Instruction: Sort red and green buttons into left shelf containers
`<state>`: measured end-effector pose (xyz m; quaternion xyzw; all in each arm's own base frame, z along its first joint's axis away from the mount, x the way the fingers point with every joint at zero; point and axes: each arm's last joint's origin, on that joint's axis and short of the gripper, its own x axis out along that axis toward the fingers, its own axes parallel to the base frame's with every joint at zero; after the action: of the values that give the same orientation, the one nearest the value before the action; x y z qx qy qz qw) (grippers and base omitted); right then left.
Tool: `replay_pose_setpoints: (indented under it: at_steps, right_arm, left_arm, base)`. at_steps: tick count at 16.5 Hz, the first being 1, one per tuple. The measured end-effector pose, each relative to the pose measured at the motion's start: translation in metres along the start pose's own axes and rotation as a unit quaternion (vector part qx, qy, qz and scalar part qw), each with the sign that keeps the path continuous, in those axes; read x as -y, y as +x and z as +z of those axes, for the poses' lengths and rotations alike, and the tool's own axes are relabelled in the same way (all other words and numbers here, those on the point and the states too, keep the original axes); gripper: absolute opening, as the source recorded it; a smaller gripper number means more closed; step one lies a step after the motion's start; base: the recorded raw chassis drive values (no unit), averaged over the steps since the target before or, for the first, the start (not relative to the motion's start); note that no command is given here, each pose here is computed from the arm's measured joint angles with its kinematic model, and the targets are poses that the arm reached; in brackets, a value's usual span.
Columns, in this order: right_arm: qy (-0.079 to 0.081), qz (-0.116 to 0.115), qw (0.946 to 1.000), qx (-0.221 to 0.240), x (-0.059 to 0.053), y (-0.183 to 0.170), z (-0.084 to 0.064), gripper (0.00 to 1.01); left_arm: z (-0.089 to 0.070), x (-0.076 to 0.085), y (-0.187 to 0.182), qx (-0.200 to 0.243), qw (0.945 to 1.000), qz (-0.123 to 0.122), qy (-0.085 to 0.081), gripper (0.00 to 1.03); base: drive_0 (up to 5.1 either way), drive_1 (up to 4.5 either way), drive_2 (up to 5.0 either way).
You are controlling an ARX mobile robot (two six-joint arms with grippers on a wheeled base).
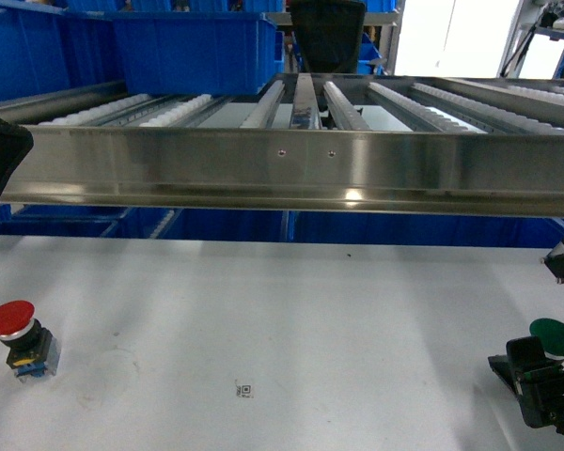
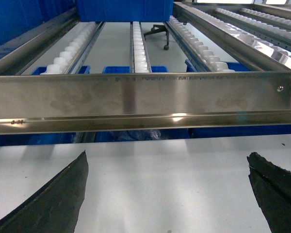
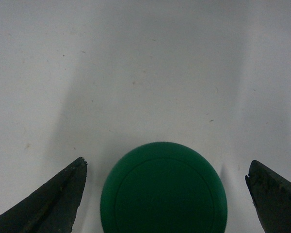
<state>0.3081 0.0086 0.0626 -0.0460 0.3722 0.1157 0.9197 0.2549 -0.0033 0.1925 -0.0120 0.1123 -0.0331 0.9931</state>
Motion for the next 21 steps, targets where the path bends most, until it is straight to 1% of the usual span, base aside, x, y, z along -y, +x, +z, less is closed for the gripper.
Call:
replay_pose_setpoints:
  at_steps: [2, 3, 4, 5, 7, 8, 9, 12, 13, 14, 15, 17, 18, 21]
  right_arm:
    - [0.002, 0.001, 1.0, -0.008, 0.0, 0.004, -0.005, 0.98]
    - [0.004, 0.002, 1.0, -0.007, 0.0, 0.006, -0.007, 0.93]
    - [0.006, 0.002, 1.0, -0.002, 0.0, 0.006, -0.008, 0.82]
    - [0.007, 0.008, 0.9999, 0.006, -0.001, 0.005, -0.009, 0.62]
    - [0.007, 0.009, 0.9999, 0.005, -0.002, 0.005, -0.014, 0.4]
    - [0.007, 0.009, 0.9999, 0.007, -0.002, 0.005, -0.015, 0.36]
    - [0.008, 0.006, 0.9999, 0.011, 0.0, 0.004, -0.016, 0.36]
    - [0.005, 0.004, 0.9998, 0.019, -0.001, 0.0, -0.021, 0.35]
    - [0.007, 0.001, 0.9997, 0.022, -0.001, -0.005, -0.023, 0.35]
    - [0.013, -0.004, 0.9995, 0.029, 0.002, -0.013, -0.025, 0.35]
    - [0.013, -0.011, 0.9988, 0.047, 0.004, -0.023, -0.023, 0.35]
    - [0.013, -0.022, 0.9952, 0.094, 0.007, -0.054, -0.018, 0.35]
    - [0.012, -0.023, 0.9934, 0.111, 0.006, -0.073, -0.021, 0.35]
    - [0.02, -0.02, 0.9927, 0.117, -0.005, -0.115, -0.049, 0.35]
  left_arm:
    - [0.0, 0.0, 0.0, 0.0, 1.0, 0.0, 0.0, 0.98]
    - [0.0, 0.0, 0.0, 0.0, 1.0, 0.0, 0.0, 0.98]
    - [0.0, 0.0, 0.0, 0.0, 1.0, 0.0, 0.0, 0.98]
    - [0.0, 0.0, 0.0, 0.0, 1.0, 0.0, 0.0, 0.98]
    - [0.0, 0.0, 0.0, 0.0, 1.0, 0.0, 0.0, 0.98]
    - [0.0, 0.0, 0.0, 0.0, 1.0, 0.0, 0.0, 0.98]
    - [0.0, 0.0, 0.0, 0.0, 1.0, 0.0, 0.0, 0.98]
    - [0.0, 0.0, 0.0, 0.0, 1.0, 0.0, 0.0, 0.98]
    - [0.0, 0.0, 0.0, 0.0, 1.0, 0.0, 0.0, 0.98]
    - [0.0, 0.0, 0.0, 0.0, 1.0, 0.0, 0.0, 0.98]
    - [0.0, 0.0, 0.0, 0.0, 1.0, 0.0, 0.0, 0.98]
    - [0.0, 0.0, 0.0, 0.0, 1.0, 0.0, 0.0, 0.98]
    - [0.0, 0.0, 0.0, 0.0, 1.0, 0.0, 0.0, 0.98]
    - [0.0, 0.0, 0.0, 0.0, 1.0, 0.0, 0.0, 0.98]
  base:
    - [0.0, 0.0, 0.0]
    - [0.0, 0.0, 0.0]
    - [0.0, 0.0, 0.0]
    - [0.0, 0.0, 0.0]
    - [0.0, 0.0, 0.0]
    - [0.0, 0.0, 0.0]
    - [0.0, 0.0, 0.0]
    - [0.0, 0.0, 0.0]
    - [0.0, 0.0, 0.0]
    - [0.0, 0.0, 0.0]
    - [0.0, 0.0, 0.0]
    - [0.0, 0.0, 0.0]
    - [0.0, 0.0, 0.0]
    - [0.0, 0.0, 0.0]
